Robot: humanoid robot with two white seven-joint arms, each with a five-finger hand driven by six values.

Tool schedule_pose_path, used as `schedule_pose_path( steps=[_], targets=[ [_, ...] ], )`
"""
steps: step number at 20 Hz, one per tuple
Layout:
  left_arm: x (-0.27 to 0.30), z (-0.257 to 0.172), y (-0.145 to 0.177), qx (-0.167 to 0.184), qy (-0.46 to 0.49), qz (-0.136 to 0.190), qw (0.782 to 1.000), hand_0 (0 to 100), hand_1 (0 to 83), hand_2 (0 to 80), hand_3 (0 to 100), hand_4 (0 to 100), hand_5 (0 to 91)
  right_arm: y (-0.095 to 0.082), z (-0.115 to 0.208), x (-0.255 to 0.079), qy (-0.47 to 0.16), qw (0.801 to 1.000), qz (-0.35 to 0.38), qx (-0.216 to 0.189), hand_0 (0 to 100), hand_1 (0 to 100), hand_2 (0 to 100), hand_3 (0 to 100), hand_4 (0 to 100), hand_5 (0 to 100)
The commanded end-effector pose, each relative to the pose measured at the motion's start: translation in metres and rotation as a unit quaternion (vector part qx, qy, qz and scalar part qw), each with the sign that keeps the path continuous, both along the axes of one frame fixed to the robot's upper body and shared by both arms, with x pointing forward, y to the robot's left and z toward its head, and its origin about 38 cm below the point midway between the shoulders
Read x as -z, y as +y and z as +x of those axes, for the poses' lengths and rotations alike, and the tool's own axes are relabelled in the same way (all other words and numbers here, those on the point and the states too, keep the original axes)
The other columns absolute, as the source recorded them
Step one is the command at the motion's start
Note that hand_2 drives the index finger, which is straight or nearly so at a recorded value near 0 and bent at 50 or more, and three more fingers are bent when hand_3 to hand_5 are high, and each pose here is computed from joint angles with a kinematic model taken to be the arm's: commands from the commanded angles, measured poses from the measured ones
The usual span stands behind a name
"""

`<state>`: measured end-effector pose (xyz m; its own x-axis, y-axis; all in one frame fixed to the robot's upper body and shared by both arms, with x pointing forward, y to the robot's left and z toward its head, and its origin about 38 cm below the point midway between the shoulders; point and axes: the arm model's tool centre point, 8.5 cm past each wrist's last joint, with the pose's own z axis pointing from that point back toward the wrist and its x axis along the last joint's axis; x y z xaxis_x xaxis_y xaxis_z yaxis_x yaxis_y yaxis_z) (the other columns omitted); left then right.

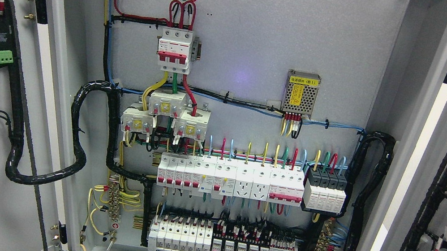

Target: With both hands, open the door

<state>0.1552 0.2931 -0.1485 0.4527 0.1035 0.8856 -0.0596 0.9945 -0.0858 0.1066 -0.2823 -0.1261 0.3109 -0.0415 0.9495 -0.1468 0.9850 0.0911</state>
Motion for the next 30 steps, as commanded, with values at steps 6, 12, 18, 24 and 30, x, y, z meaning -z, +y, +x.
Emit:
schedule_pose_path(
  steps=[6,12,18,24,30],
  targets=[
    [0.098,-0.145,0.001,-0.011,0.314,0.014,0.949,0,0.0,0.0,0,0,0.0,0.055,-0.115,0.113,0.297,0.953,-0.037,0.051,19,0,0,0,0,0],
    [0.106,-0.182,0.008,-0.025,0.417,0.019,0.908,0,0.0,0.0,0,0,0.0,0.053,-0.140,0.124,0.395,0.916,-0.064,0.034,19,0,0,0,0,0],
    [0.109,-0.191,0.005,-0.037,0.482,0.023,0.875,0,0.0,0.0,0,0,0.0,0.050,-0.152,0.129,0.452,0.883,-0.124,0.021,19,0,0,0,0,0],
    [0.109,-0.191,0.005,0.008,0.548,0.047,0.835,0,0.0,0.0,0,0,0.0,0.050,-0.151,0.135,0.530,0.834,-0.150,0.025,19,0,0,0,0,0],
    [0.105,-0.206,0.008,0.035,0.571,0.070,0.817,0,0.0,0.0,0,0,0.0,0.062,-0.149,0.137,0.584,0.796,-0.157,0.024,19,0,0,0,0,0]
  ],
)
